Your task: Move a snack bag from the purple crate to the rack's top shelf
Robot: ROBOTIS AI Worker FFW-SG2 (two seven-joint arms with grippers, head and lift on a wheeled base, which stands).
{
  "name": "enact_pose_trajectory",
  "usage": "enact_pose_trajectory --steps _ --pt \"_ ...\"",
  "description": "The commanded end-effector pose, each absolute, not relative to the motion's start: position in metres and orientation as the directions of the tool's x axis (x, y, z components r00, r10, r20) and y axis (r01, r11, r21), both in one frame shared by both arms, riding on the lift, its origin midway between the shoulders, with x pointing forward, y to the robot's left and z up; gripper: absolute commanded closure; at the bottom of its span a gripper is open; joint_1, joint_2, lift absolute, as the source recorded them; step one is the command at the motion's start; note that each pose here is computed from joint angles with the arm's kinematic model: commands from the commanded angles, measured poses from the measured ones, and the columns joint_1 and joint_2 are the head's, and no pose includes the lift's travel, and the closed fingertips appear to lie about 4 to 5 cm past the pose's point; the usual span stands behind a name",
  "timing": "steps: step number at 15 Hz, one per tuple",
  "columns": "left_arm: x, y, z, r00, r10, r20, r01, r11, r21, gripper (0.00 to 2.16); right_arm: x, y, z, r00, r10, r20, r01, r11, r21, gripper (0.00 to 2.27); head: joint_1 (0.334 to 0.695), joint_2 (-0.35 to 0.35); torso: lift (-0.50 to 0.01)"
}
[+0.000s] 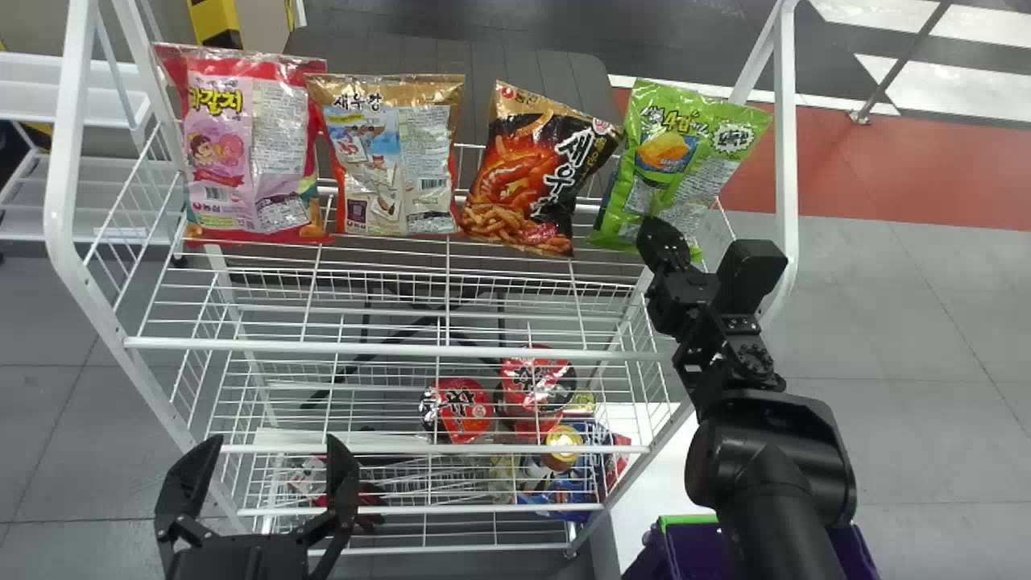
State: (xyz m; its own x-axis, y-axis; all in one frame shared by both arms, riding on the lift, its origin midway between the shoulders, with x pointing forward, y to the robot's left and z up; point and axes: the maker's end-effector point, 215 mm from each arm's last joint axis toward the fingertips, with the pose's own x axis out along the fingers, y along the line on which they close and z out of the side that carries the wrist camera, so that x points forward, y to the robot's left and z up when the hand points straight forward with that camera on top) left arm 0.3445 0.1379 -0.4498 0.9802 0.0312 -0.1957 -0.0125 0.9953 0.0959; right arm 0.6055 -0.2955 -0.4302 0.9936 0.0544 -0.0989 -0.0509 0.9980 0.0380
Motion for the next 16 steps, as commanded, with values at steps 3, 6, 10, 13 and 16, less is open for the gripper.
enact_pose_trajectory --steps 3,6,10,13,16 --pt "0.3445 0.1382 -0.4495 0.98 0.032 -0.195 -0.014 0.995 0.096 0.09 0.6048 -0.2947 -0.4335 0.993 0.056 -0.103 -0.053 0.998 0.034 1.5 0.695 -0.182 0.001" --pt "0.3438 0.1363 -0.4503 0.98 0.028 -0.198 -0.009 0.995 0.097 0.09 0.6038 -0.2964 -0.4339 0.993 0.055 -0.102 -0.052 0.998 0.026 0.18 0.695 -0.183 0.001" --pt "0.344 0.1353 -0.4505 0.98 0.027 -0.198 -0.009 0.995 0.095 0.09 0.6032 -0.2965 -0.4328 0.994 0.054 -0.096 -0.052 0.998 0.026 0.11 0.695 -0.187 0.001" --pt "0.3447 0.1359 -0.4488 0.981 0.028 -0.193 -0.01 0.996 0.094 0.09 0.603 -0.2964 -0.4304 0.995 0.055 -0.088 -0.053 0.998 0.02 0.11 0.695 -0.188 0.001" --pt "0.3443 0.1361 -0.4504 0.98 0.029 -0.197 -0.01 0.995 0.096 0.09 0.5996 -0.2934 -0.4293 0.995 0.061 -0.084 -0.061 0.998 0.007 0.11 0.695 -0.187 0.001"
